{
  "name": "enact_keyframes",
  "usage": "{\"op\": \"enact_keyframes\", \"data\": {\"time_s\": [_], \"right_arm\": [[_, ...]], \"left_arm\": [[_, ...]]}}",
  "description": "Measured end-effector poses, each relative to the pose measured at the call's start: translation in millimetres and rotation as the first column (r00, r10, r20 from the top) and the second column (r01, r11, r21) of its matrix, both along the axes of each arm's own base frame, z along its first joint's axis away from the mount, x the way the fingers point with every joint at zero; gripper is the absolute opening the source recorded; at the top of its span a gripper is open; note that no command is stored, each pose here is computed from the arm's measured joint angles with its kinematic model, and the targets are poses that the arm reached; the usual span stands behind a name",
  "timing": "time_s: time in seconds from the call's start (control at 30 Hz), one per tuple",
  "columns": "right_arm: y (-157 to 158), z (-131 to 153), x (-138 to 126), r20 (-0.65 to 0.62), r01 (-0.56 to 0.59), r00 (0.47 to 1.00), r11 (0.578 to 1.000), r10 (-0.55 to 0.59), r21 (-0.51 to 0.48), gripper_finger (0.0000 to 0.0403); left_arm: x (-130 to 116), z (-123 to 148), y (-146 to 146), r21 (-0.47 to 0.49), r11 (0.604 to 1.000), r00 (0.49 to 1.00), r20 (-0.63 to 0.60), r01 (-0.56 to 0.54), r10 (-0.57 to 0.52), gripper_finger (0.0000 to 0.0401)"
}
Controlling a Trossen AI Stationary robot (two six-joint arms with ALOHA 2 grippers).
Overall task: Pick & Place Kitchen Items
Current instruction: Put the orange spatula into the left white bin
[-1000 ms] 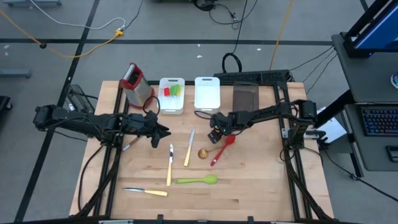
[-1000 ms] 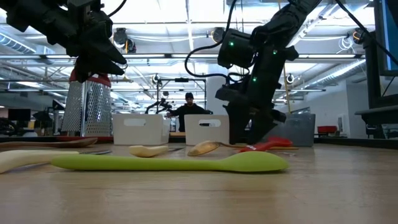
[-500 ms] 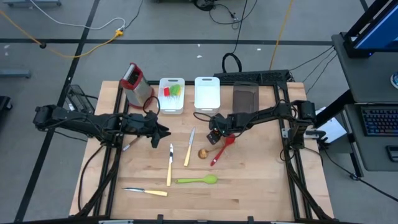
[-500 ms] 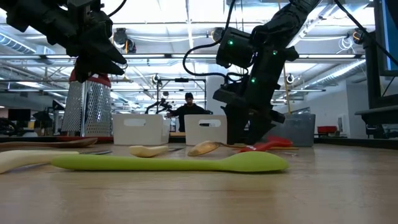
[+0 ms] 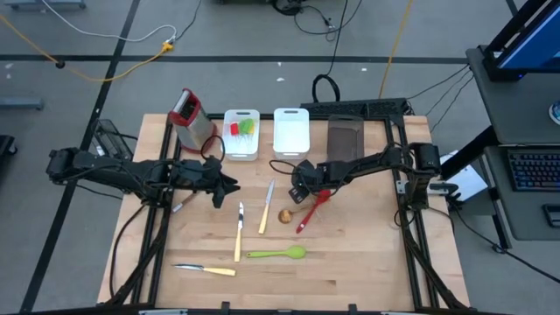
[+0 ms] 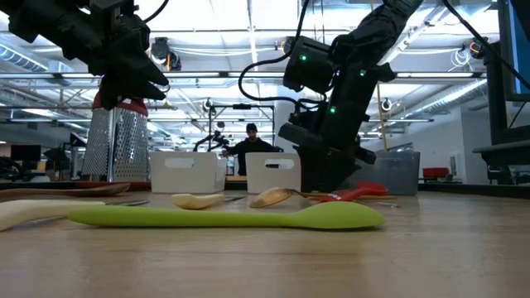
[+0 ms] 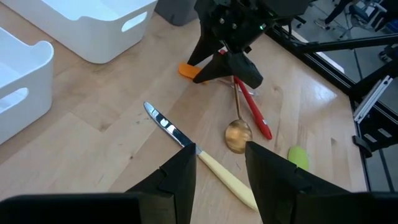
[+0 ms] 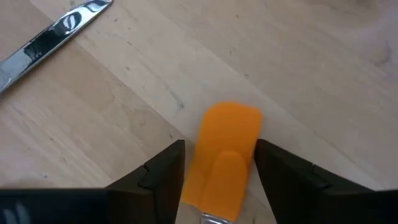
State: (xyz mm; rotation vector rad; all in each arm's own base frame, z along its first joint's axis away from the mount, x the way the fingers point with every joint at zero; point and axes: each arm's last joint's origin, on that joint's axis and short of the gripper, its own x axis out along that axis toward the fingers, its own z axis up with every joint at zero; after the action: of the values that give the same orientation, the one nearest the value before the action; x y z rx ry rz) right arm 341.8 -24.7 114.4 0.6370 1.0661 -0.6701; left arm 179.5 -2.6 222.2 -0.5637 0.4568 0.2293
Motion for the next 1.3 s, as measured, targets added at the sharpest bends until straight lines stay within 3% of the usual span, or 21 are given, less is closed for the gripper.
{"op": "enact_keyframes", "data": {"time_s": [0.3,0.67,0.8,1.07,1.3], "right_arm": [[-2.3,-0.5,-0.4,0.003,0.012,1.000,0.999,-0.013,0.031,0.0157],[-3.7,-0.3,0.6,0.015,0.032,0.999,0.999,-0.032,-0.009,0.0049],[-5.6,0.5,2.3,0.037,0.035,0.999,0.999,-0.035,-0.004,0.0033],[-7.3,14.2,12.6,0.198,0.025,0.980,1.000,-0.028,0.019,0.0030],[-8.1,36.4,25.2,0.393,-0.001,0.920,1.000,0.004,-0.007,0.0029]], "left_arm": [[0.0,0.0,0.0,0.002,1.000,1.000,-0.001,0.001,-0.001,0.0141],[0.0,0.0,0.0,0.005,1.000,1.000,-0.001,0.003,-0.003,0.0141],[0.0,0.0,0.0,0.005,1.000,1.000,-0.001,0.003,-0.003,0.0141],[0.0,0.0,0.0,-0.002,1.000,1.000,0.000,0.000,0.000,0.0141],[0.0,0.0,0.0,0.004,1.000,1.000,0.000,0.003,-0.003,0.0141]]}}
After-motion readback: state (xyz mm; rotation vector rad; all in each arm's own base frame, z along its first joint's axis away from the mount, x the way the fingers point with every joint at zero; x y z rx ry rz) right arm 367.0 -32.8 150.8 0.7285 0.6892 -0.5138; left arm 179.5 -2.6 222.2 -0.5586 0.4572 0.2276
